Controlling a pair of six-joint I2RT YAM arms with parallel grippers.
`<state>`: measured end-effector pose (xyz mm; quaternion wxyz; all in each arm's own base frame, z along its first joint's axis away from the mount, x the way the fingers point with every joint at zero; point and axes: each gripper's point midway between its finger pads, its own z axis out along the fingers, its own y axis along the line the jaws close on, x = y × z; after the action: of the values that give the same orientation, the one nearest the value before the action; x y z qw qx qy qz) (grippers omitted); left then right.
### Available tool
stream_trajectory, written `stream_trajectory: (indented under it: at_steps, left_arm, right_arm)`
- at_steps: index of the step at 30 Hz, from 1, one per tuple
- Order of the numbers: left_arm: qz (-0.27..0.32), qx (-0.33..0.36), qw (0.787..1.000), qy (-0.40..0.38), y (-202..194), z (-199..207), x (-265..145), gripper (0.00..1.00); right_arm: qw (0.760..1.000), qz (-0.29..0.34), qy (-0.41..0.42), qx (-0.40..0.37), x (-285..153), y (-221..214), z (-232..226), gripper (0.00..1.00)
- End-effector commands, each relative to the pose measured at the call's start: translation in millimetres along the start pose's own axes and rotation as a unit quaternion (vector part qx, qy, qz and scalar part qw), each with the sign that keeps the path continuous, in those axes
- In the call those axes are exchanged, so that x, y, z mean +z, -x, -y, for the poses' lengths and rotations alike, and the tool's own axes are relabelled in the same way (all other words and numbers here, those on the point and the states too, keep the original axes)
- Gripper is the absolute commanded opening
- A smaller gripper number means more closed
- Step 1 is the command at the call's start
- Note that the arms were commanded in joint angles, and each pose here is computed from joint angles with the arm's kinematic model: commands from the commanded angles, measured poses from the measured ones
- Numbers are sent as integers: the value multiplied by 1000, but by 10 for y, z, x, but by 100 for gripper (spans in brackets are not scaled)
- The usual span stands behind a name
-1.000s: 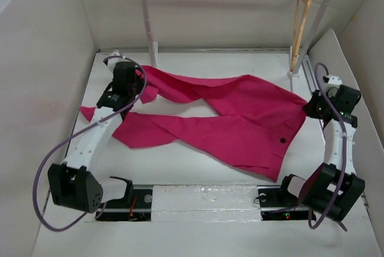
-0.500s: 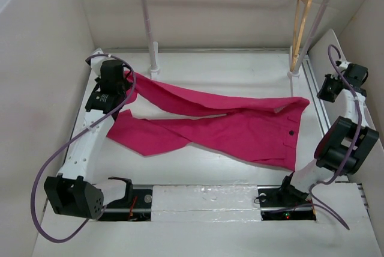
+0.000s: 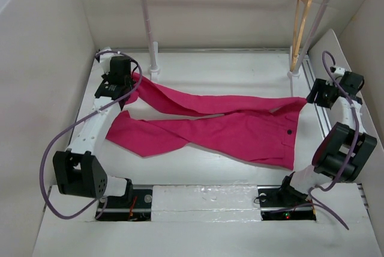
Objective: Place the trousers on the hanger
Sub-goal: Fold the trousers
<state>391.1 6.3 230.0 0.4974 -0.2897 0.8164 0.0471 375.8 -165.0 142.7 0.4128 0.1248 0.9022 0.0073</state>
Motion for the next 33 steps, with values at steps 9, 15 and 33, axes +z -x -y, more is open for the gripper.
stream_trajectory:
  at_steps: [9,15,33]
  left_arm:
    - [38,-34,998,-35,261,217,47,0]
    - [42,-42,998,-37,217,160,-6,0]
    - [109,-34,993,32,520,-437,-587,0]
  right_arm:
    - [992,7,129,4,424,41,-315,77]
    - [989,0,145,19,643,10,-343,78]
    - [995,90,28,14,-230,126,-180,0]
